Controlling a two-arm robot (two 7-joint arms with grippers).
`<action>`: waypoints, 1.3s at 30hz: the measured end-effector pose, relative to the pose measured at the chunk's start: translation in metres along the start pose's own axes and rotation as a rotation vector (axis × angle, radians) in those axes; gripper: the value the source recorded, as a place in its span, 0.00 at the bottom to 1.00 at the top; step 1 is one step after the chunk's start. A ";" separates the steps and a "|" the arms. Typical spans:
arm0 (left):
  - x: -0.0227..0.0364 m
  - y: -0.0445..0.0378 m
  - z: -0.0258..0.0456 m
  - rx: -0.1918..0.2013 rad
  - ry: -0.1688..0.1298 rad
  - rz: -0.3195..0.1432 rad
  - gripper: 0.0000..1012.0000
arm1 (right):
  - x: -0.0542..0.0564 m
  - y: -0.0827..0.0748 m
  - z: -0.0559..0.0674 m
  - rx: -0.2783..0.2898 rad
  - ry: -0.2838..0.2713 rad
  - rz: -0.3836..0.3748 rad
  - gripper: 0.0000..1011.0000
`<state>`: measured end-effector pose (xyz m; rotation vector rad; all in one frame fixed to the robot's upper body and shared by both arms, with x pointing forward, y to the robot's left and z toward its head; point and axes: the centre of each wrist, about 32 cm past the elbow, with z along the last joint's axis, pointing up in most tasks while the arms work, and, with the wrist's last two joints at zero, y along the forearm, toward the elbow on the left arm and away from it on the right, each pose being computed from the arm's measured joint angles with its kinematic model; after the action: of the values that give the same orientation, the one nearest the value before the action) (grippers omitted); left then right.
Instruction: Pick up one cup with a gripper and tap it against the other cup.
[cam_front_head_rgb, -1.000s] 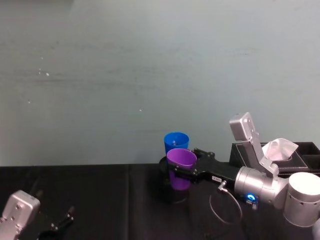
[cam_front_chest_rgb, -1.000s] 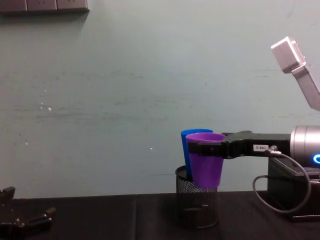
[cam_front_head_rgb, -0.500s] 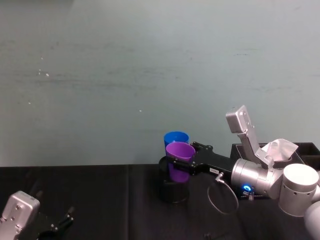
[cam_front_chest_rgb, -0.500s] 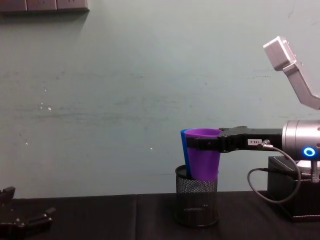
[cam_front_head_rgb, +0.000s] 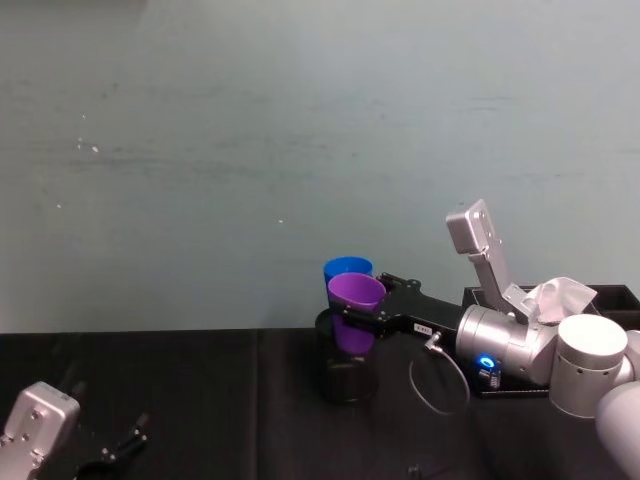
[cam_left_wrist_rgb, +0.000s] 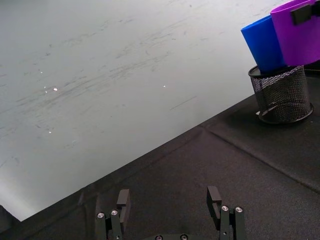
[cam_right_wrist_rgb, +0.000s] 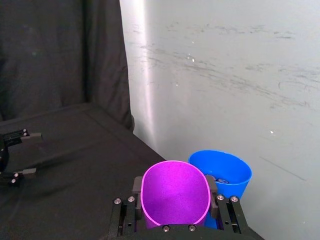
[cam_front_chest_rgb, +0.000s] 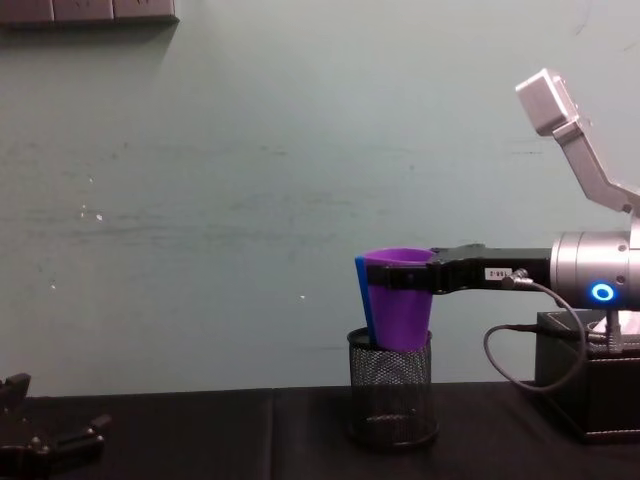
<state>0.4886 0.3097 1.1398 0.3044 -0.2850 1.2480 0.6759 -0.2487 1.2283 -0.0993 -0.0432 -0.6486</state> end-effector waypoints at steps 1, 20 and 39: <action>0.0000 0.0000 0.0000 0.000 0.000 0.000 0.99 | 0.000 0.000 0.000 0.001 0.000 0.000 0.71; 0.0000 0.0000 0.0000 0.000 0.000 0.000 0.99 | 0.001 0.002 0.000 0.003 0.006 0.007 0.71; 0.0000 0.0000 0.0000 0.000 0.000 0.000 0.99 | 0.001 0.001 0.000 0.002 0.005 0.005 0.71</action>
<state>0.4886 0.3097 1.1398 0.3044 -0.2851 1.2480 0.6773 -0.2480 1.2283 -0.0954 -0.0386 -0.6439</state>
